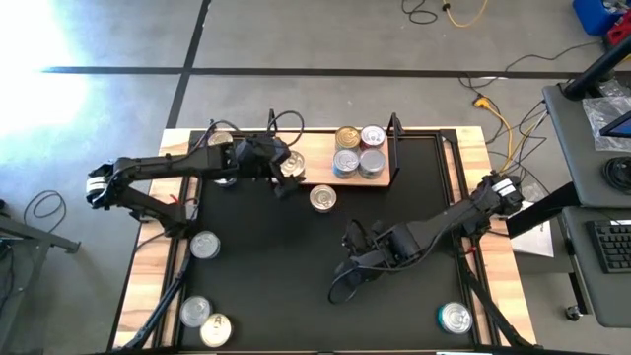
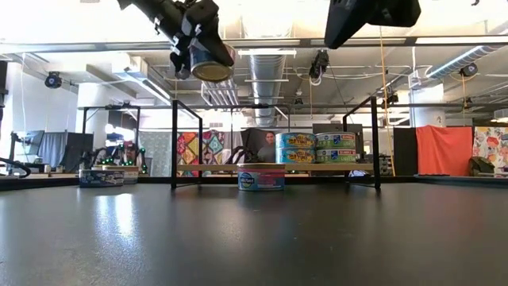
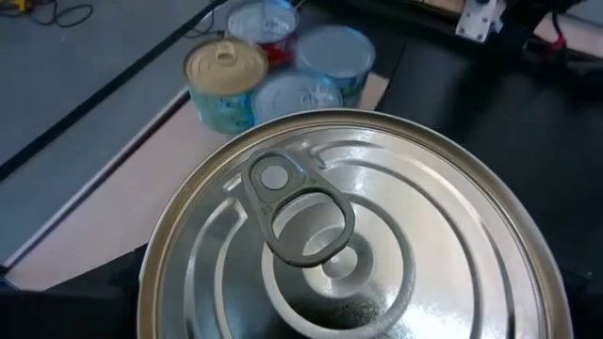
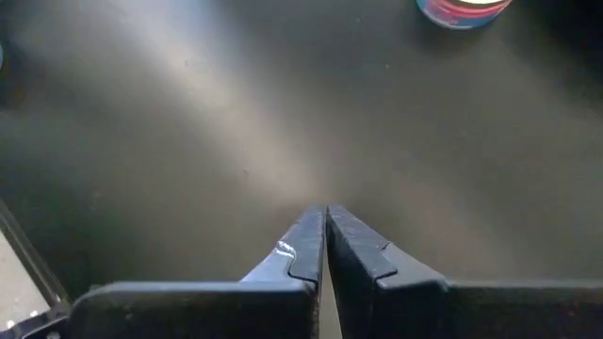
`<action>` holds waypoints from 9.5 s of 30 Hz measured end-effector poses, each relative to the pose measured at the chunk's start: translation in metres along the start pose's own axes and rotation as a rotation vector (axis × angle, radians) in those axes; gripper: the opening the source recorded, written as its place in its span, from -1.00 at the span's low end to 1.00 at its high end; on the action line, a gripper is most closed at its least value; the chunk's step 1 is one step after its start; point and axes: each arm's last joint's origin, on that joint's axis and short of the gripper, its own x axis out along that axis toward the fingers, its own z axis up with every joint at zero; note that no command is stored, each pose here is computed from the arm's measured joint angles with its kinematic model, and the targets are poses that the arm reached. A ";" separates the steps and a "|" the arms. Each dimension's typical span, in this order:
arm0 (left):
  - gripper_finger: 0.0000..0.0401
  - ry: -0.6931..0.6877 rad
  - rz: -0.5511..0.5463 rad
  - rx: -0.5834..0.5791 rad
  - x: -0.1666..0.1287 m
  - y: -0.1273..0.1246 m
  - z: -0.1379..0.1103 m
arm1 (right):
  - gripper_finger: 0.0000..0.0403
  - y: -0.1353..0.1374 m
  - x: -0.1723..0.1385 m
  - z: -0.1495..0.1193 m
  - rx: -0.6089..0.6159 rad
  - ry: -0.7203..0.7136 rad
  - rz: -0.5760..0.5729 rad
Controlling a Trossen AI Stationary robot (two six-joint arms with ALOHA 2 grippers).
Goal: Stack canned seafood by type on shelf
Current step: Put the blue-pink tuna can on the shelf
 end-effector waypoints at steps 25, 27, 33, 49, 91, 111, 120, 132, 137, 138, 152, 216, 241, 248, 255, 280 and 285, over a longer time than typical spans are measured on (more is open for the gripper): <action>0.82 0.186 0.037 0.025 0.057 0.035 0.026 | -0.95 -0.002 -0.033 -0.031 -0.013 0.066 0.000; 0.82 0.209 0.033 0.017 0.067 0.036 0.023 | -0.95 -0.004 -0.037 -0.030 -0.016 0.062 0.009; 0.82 0.284 0.046 0.017 0.101 0.038 0.016 | -0.95 -0.013 -0.051 -0.021 -0.007 0.038 0.034; 0.82 0.301 0.200 -0.044 0.143 0.042 0.017 | -0.95 -0.017 -0.059 -0.022 -0.046 0.034 0.051; 0.97 0.446 0.266 0.233 0.174 0.022 -0.017 | -0.83 -0.037 -0.089 -0.035 0.161 0.120 0.008; 0.97 0.450 0.037 0.120 0.176 0.027 -0.016 | -0.83 -0.057 -0.100 -0.009 0.075 0.007 0.018; 0.97 0.500 0.012 0.084 0.173 0.030 -0.019 | -0.83 -0.068 -0.096 0.015 -0.045 0.005 0.034; 0.98 0.473 0.042 -0.030 0.178 0.041 -0.005 | -0.85 -0.084 -0.113 0.022 -0.078 0.048 0.123; 0.96 0.433 0.043 0.034 0.176 0.043 0.008 | -0.94 -0.092 -0.124 0.022 -0.111 0.017 0.146; 0.96 0.438 0.040 0.046 0.175 0.043 0.009 | -0.95 -0.093 -0.126 0.022 -0.122 0.012 0.151; 0.99 0.472 -0.029 0.104 0.173 0.046 0.012 | -0.95 -0.104 -0.133 0.035 -0.087 -0.043 0.191; 0.96 0.464 -0.087 0.289 0.166 0.060 0.028 | -0.95 -0.100 -0.118 0.062 -0.128 -0.247 0.176; 0.96 0.319 -0.156 0.351 0.157 0.073 0.007 | -0.96 -0.164 0.022 0.108 -0.479 -0.538 0.073; 0.96 0.306 -0.156 0.362 0.157 0.073 0.002 | -0.95 -0.196 0.073 0.137 -0.479 -0.485 0.084; 0.96 0.266 -0.151 0.383 0.148 0.073 0.009 | -0.95 -0.208 0.100 0.165 -0.491 -0.596 0.139; 0.96 0.289 -0.132 0.302 0.146 0.084 0.007 | -0.95 -0.227 0.145 0.200 -0.492 -0.505 0.175; 0.96 0.282 -0.131 0.294 0.142 0.083 0.009 | -0.95 -0.227 0.145 0.200 -0.465 -0.505 0.181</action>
